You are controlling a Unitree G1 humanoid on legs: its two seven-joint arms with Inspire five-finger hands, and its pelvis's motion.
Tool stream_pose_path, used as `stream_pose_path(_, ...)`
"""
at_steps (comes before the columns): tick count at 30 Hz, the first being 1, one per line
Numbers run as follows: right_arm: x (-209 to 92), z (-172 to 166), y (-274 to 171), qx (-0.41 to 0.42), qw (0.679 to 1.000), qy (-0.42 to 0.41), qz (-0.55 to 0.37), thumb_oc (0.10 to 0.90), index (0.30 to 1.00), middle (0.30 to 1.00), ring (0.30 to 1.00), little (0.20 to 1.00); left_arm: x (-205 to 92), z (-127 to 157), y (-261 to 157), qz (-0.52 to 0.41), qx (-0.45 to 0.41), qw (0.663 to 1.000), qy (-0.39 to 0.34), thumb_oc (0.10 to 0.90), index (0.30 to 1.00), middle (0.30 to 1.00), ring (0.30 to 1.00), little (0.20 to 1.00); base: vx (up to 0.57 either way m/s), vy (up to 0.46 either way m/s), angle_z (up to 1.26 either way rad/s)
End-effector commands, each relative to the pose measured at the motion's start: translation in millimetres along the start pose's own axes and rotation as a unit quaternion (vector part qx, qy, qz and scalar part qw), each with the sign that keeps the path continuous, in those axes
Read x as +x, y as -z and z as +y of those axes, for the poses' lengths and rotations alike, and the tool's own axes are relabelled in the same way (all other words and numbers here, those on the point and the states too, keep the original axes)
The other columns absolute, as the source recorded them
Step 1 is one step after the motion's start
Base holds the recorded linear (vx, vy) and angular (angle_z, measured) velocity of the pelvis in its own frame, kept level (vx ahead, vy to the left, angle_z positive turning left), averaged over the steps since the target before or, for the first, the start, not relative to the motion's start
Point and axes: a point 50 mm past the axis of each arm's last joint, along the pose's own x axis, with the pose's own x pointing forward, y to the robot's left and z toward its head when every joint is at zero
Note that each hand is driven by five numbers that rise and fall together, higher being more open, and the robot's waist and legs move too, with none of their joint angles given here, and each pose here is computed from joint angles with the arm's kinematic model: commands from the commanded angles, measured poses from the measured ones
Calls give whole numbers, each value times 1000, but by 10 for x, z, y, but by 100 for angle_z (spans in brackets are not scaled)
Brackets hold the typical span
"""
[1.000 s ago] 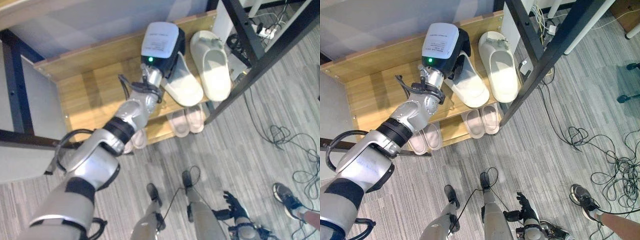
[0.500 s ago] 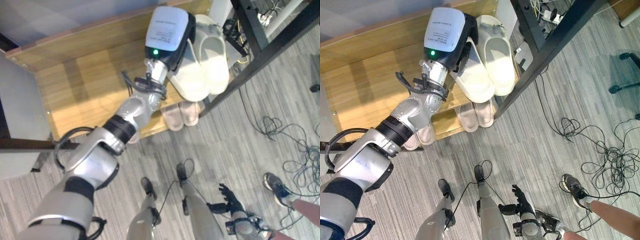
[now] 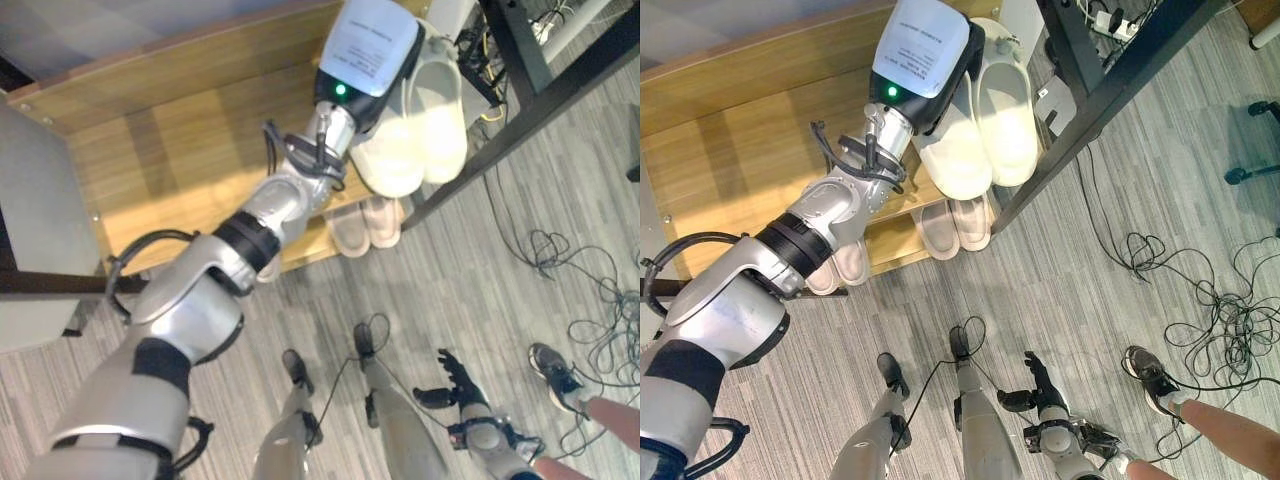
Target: Arrange the slippers neatly on the shoe rack.
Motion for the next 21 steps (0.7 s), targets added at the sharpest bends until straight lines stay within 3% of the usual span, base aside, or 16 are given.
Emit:
stream_pose_path(1, -93, -227, 223, -22, 999, 29, 21, 800, 900, 900, 900, 900, 532, 655, -139, -13, 27, 992, -125, 800, 900, 900, 900, 900, 0, 0, 0)
stream_pose_path(11, -91, -140, 222, -8, 999, 16, 31, 800, 900, 900, 900, 900, 397, 552, -87, 24, -63, 990, -122, 800, 900, 900, 900, 900, -19, 3, 5)
stream_pose_path(21, -46, -175, 234, -1, 998, 31, 57, 800, 900, 900, 900, 900, 334, 290, -294, 28, -138, 989, -37, 800, 900, 900, 900, 900, -10, 2, 1)
